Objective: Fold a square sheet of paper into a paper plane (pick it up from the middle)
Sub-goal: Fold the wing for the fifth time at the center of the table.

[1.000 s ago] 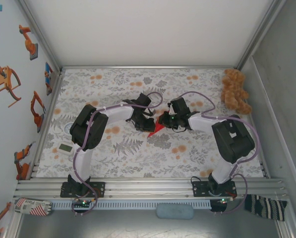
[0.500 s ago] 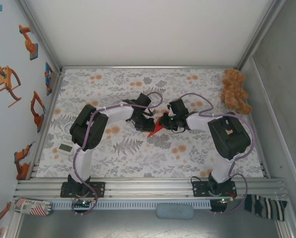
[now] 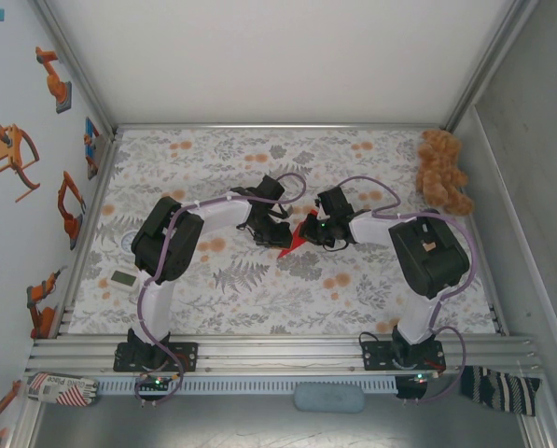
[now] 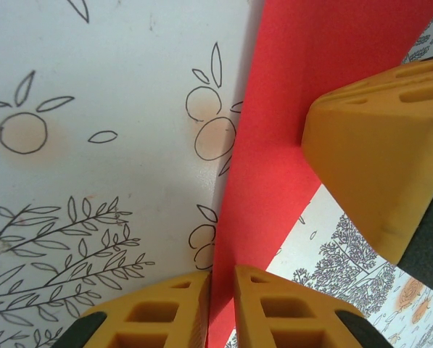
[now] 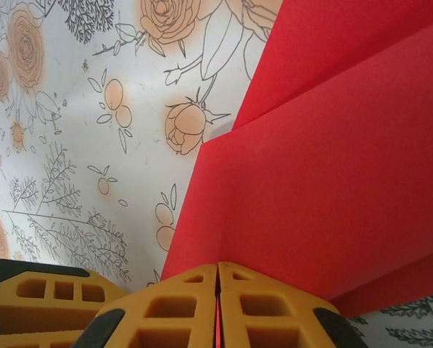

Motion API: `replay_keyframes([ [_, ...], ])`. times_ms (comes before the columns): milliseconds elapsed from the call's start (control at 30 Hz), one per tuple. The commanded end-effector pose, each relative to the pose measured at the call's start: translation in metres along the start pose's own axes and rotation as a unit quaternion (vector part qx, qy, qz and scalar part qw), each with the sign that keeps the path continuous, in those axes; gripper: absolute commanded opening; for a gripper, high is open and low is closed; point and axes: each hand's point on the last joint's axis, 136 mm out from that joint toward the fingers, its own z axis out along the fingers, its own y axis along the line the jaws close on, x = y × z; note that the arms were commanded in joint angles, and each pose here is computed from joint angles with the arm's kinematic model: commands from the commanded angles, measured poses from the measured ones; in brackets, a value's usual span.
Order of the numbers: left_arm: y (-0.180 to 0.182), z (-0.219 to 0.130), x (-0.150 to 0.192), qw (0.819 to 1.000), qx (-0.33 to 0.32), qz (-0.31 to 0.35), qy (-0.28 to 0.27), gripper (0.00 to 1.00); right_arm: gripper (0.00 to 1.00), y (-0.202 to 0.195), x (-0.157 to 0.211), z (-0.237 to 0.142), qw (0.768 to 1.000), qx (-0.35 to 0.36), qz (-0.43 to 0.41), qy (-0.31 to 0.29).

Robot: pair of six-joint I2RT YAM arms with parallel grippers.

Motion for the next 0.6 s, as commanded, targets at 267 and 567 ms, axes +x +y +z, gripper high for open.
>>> replay_keyframes([
  [267,0.055,0.044,0.057,0.990,-0.091,-0.043,0.095,0.19,0.09,-0.011,0.005,-0.002,1.000,0.024,-0.006,-0.004],
  [567,0.038,0.023,0.036,0.995,-0.064,-0.039,0.060,0.21,0.09,-0.036,0.021,0.003,0.998,0.046,-0.049,0.006],
])
